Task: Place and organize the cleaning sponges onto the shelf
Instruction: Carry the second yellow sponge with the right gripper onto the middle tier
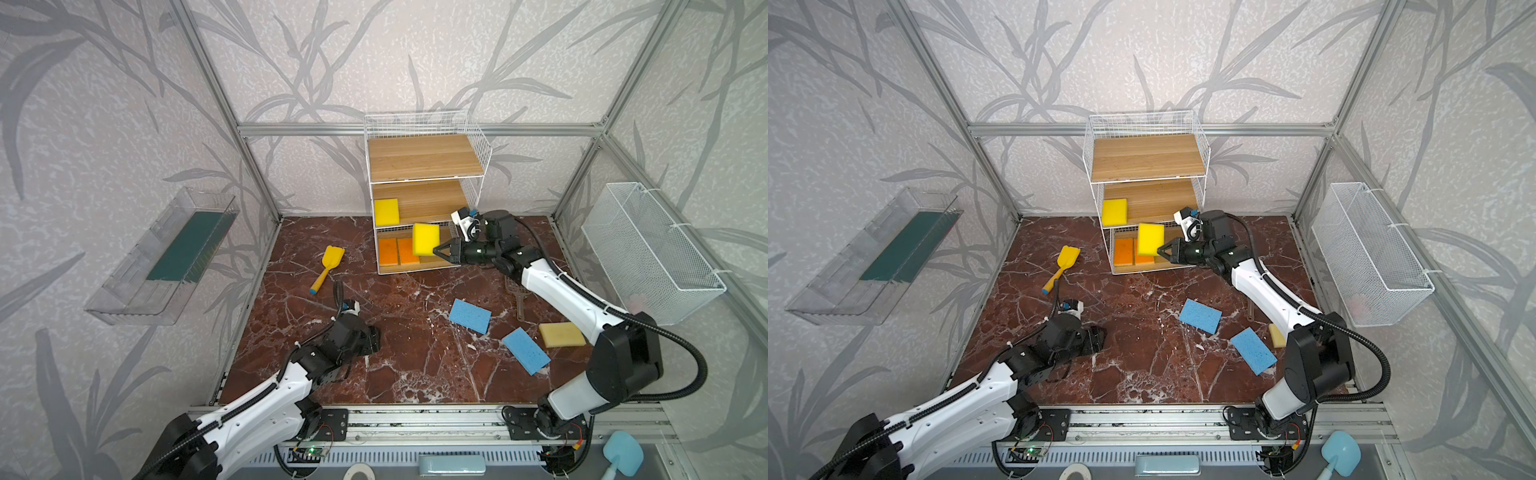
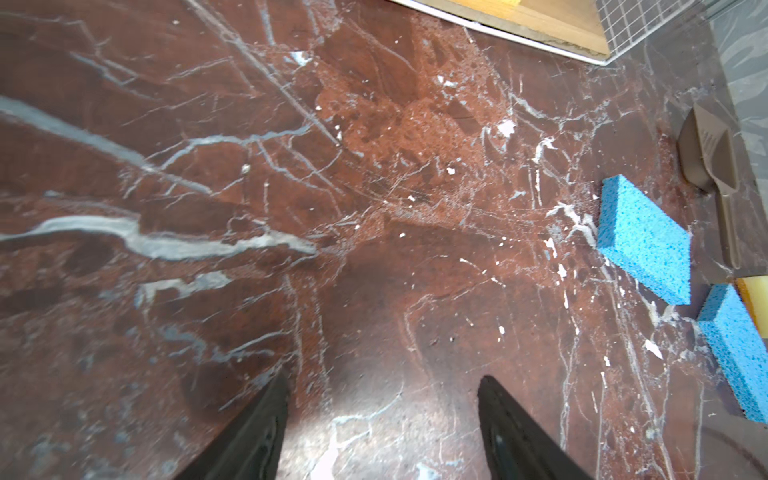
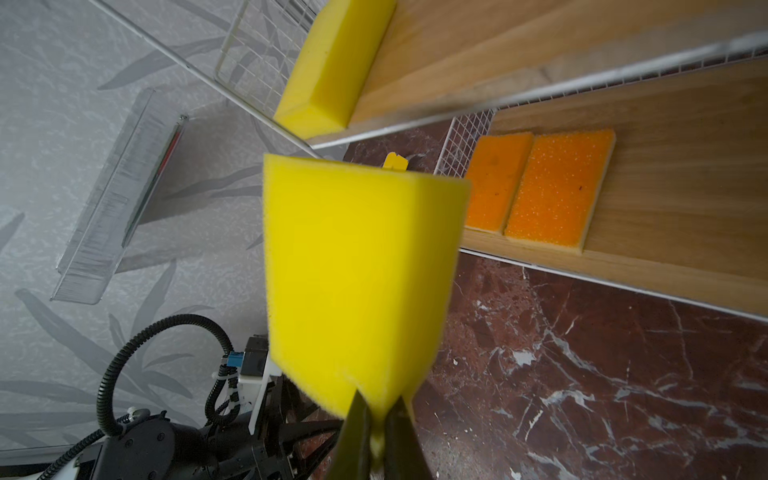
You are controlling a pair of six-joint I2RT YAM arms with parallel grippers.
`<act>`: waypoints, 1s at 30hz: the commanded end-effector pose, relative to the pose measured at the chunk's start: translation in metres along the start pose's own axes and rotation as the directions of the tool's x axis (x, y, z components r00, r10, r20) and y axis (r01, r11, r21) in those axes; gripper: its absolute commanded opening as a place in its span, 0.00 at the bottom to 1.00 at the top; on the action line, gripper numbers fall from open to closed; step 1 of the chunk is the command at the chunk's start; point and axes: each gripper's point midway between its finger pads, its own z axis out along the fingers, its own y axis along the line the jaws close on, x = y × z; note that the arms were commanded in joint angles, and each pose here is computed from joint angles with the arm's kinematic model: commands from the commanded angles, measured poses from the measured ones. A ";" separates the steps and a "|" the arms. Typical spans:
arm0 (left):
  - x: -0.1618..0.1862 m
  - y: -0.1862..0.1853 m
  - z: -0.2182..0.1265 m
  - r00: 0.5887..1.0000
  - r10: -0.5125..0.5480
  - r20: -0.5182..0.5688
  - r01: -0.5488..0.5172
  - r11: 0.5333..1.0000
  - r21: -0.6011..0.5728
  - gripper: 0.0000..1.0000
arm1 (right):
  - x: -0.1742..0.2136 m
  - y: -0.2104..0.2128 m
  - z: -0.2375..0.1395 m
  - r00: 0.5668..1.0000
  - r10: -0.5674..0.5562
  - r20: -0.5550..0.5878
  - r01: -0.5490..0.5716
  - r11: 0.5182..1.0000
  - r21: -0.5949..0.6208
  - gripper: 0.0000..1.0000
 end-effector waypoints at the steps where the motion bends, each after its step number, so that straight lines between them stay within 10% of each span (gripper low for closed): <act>1: 0.004 0.013 -0.002 1.000 -0.005 -0.001 0.005 0.999 -0.052 0.73 | -0.014 0.008 -0.001 1.000 0.008 0.001 -0.008 1.000 -0.024 0.10; 30: -0.004 0.008 0.001 0.999 0.048 -0.017 -0.049 0.996 -0.078 0.74 | -0.084 0.000 0.021 0.997 0.069 0.019 -0.067 0.994 -0.089 0.12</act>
